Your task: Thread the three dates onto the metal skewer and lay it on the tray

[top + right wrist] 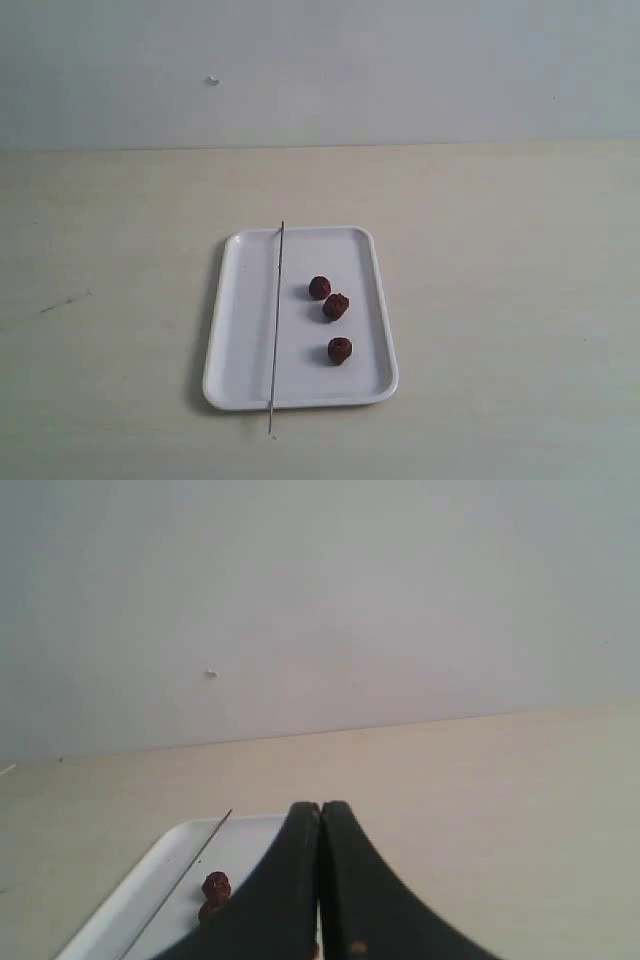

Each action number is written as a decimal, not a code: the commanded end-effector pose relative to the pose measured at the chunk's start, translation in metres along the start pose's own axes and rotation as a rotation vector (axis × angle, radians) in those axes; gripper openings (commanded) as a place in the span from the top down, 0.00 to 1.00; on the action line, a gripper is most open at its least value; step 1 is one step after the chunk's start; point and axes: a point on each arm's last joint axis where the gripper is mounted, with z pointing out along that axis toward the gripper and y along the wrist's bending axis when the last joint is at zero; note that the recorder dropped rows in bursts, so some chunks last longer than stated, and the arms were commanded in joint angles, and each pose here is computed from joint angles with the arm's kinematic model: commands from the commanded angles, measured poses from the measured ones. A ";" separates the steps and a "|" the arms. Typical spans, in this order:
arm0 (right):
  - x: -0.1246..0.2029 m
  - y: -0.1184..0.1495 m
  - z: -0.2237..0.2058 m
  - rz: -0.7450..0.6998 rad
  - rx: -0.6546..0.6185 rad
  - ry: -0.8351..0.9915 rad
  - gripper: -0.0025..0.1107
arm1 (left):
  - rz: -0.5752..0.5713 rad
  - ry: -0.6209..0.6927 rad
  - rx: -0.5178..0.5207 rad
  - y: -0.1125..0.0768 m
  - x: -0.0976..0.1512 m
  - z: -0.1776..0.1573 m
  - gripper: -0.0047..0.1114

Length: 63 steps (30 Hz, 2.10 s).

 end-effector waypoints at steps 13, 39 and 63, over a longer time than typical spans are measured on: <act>0.000 0.000 0.000 -0.007 0.003 -0.009 0.98 | -0.573 -0.165 0.010 0.006 -0.067 0.012 0.96; 0.000 0.000 0.000 -0.007 0.003 -0.009 0.98 | -0.027 1.547 0.329 -0.224 0.050 0.228 0.94; 0.000 0.000 0.000 -0.006 0.002 -0.009 0.98 | 0.050 1.706 0.248 -0.265 0.142 0.235 0.60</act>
